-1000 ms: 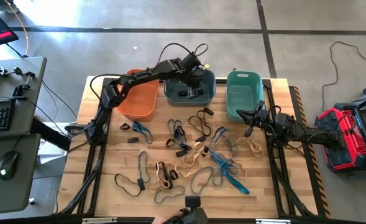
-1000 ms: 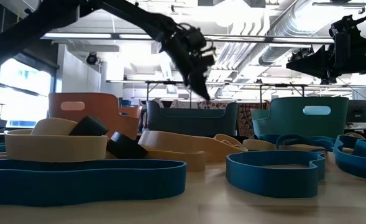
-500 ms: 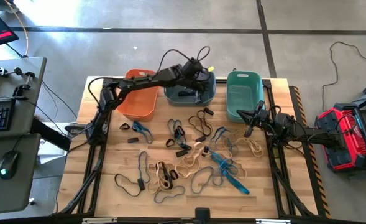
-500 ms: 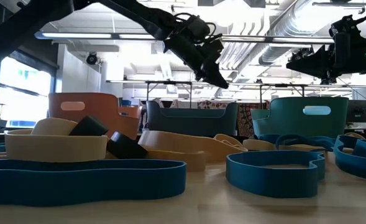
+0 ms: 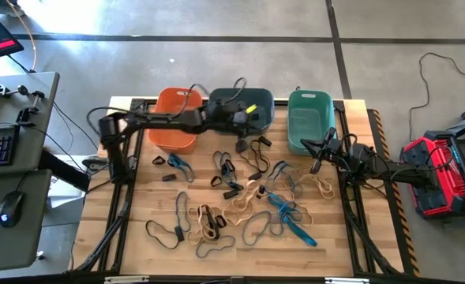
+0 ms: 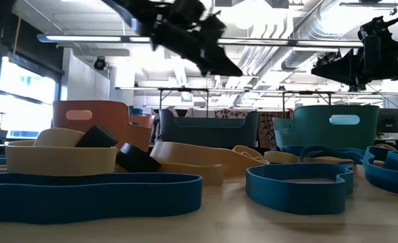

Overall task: Sort rubber bands into baskets
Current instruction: Put the brown rubber band into the green bin

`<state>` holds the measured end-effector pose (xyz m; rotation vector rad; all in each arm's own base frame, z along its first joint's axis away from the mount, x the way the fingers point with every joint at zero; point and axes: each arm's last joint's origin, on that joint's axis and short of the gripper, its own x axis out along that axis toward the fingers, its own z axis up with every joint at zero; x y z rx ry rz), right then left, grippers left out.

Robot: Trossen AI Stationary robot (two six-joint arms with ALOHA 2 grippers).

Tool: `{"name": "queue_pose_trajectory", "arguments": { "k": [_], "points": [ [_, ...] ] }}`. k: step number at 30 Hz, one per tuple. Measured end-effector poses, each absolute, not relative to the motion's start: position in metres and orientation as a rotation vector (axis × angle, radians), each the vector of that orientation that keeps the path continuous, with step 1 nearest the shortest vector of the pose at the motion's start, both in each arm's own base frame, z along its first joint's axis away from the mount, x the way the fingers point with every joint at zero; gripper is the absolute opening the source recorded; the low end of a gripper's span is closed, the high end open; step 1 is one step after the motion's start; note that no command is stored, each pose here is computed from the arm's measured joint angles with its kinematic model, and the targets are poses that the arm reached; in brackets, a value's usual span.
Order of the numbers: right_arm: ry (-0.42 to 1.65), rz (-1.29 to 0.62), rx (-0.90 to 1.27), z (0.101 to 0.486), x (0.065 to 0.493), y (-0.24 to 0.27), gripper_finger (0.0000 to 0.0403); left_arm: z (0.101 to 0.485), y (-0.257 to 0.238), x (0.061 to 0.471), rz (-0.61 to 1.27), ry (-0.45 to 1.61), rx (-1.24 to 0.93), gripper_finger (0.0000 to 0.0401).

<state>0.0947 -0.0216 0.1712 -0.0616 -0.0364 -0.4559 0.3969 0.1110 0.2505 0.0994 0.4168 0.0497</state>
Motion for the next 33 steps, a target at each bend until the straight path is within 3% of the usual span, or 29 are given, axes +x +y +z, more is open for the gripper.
{"name": "queue_pose_trajectory", "arguments": {
  "k": [13, 25, 33],
  "points": [
    [-0.041, -0.456, -0.061, 0.172, 0.095, -0.022, 0.0, 0.244, 0.034, 0.321, -0.118, 0.376, 0.19, 0.0],
    [-0.123, -0.449, -0.005, 0.178, 0.094, -0.021, 0.0, 0.225, -0.008, 0.291, -0.244, 0.434, 0.142, 0.0],
    [-0.156, -0.333, 0.065, 0.181, 0.098, -0.019, 0.0, 0.212, -0.028, 0.278, -0.297, 0.39, 0.089, 0.0]
  ]
}}
